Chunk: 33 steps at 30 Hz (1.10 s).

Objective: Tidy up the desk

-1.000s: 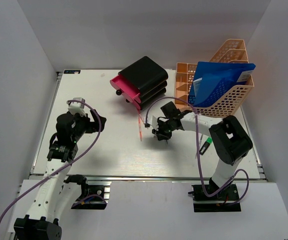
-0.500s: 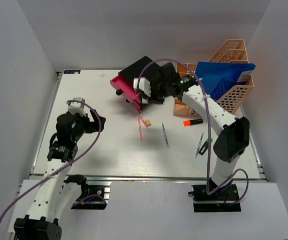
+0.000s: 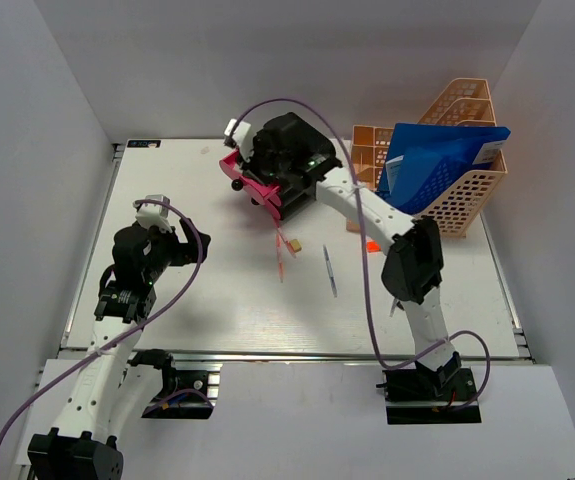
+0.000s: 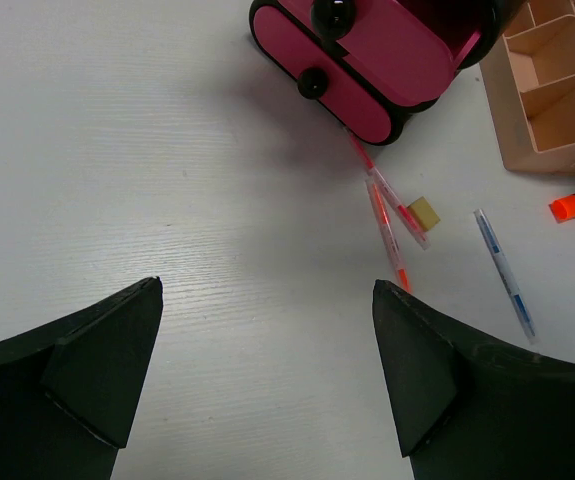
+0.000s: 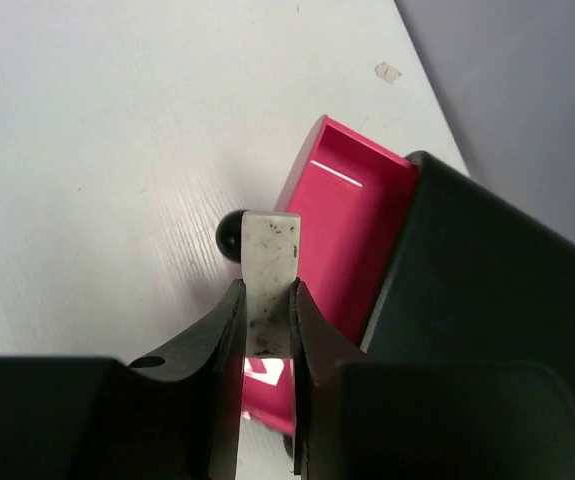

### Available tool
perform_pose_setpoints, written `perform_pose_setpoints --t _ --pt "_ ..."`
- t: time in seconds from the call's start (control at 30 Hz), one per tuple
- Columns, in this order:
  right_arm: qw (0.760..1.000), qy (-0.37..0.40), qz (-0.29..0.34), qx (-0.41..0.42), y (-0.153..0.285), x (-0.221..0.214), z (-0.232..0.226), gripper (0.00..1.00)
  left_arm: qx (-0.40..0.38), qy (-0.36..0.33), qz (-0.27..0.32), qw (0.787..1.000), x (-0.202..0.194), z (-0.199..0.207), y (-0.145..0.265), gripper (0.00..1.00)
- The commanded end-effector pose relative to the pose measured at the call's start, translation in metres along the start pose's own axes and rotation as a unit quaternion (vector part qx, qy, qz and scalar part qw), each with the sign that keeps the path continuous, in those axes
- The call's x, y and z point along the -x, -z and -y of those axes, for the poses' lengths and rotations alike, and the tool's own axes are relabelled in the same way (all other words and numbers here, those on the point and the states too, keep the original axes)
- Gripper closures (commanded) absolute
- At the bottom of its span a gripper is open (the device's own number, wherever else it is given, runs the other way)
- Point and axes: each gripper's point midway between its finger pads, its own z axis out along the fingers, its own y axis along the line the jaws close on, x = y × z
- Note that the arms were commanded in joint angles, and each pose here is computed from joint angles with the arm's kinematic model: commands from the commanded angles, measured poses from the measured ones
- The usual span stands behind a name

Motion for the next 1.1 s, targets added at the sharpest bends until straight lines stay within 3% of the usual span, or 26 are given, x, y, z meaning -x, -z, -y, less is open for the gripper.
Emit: perform_pose_setpoints --t 0.0,0.33,0.37,0.4,0.47,0.5,0.6,0.7,0.83,0.87,0.9,0.93,1.03,1.07 --pt "0.994 -0.018 0.056 -0.089 -0.004 0.037 0.032 1.0 -0.005 -0.006 0.016 1.0 0.013 0.003 0.004 0.05" --pt "0.989 -0.014 0.032 -0.146 -0.017 0.016 0.049 0.98 -0.012 -0.008 0.019 1.0 0.015 0.006 0.005 0.05" --pt "0.989 -0.011 0.028 -0.144 -0.016 0.014 0.048 0.93 -0.011 -0.008 0.019 1.0 0.014 0.006 0.005 0.05" --pt "0.99 -0.009 0.023 -0.138 -0.017 0.011 0.045 0.79 -0.013 -0.008 0.02 1.0 0.015 0.006 0.005 0.05" --pt "0.992 -0.009 0.017 -0.125 -0.017 0.006 0.041 0.67 -0.012 -0.008 0.017 1.0 0.014 0.006 0.005 0.05" --pt "0.992 -0.008 0.015 -0.122 -0.017 0.005 0.038 0.52 -0.013 -0.008 0.017 1.0 0.014 0.006 0.005 0.05" --pt "0.993 -0.009 0.013 -0.117 -0.012 0.007 0.036 0.43 -0.013 -0.008 0.017 1.0 0.014 0.006 0.005 0.05" --pt "0.994 -0.007 0.036 -0.101 -0.002 0.026 0.032 0.42 -0.013 -0.008 0.017 1.0 0.013 0.006 0.004 0.05" --pt "0.993 -0.006 0.064 -0.098 0.028 0.056 0.032 0.53 -0.013 -0.007 0.013 1.0 0.012 0.006 0.003 0.05" --pt "0.993 -0.006 0.069 -0.091 0.036 0.06 0.032 0.68 -0.013 -0.007 0.014 1.0 0.012 0.006 0.004 0.05" --pt "0.993 -0.007 0.076 -0.087 0.053 0.069 0.03 0.76 -0.013 -0.008 0.016 1.0 0.013 0.006 0.004 0.05" --pt "0.995 -0.01 0.065 -0.073 0.056 0.058 0.023 0.98 -0.014 -0.008 0.017 1.0 0.014 0.007 0.004 0.05" --pt "0.998 -0.01 0.05 -0.047 0.091 0.045 0.007 1.0 -0.02 -0.009 0.016 1.0 0.013 0.009 0.005 0.07" --pt "0.999 -0.02 0.012 -0.031 0.088 0.008 -0.007 1.0 -0.022 -0.01 0.017 1.0 0.013 0.009 0.005 0.08"
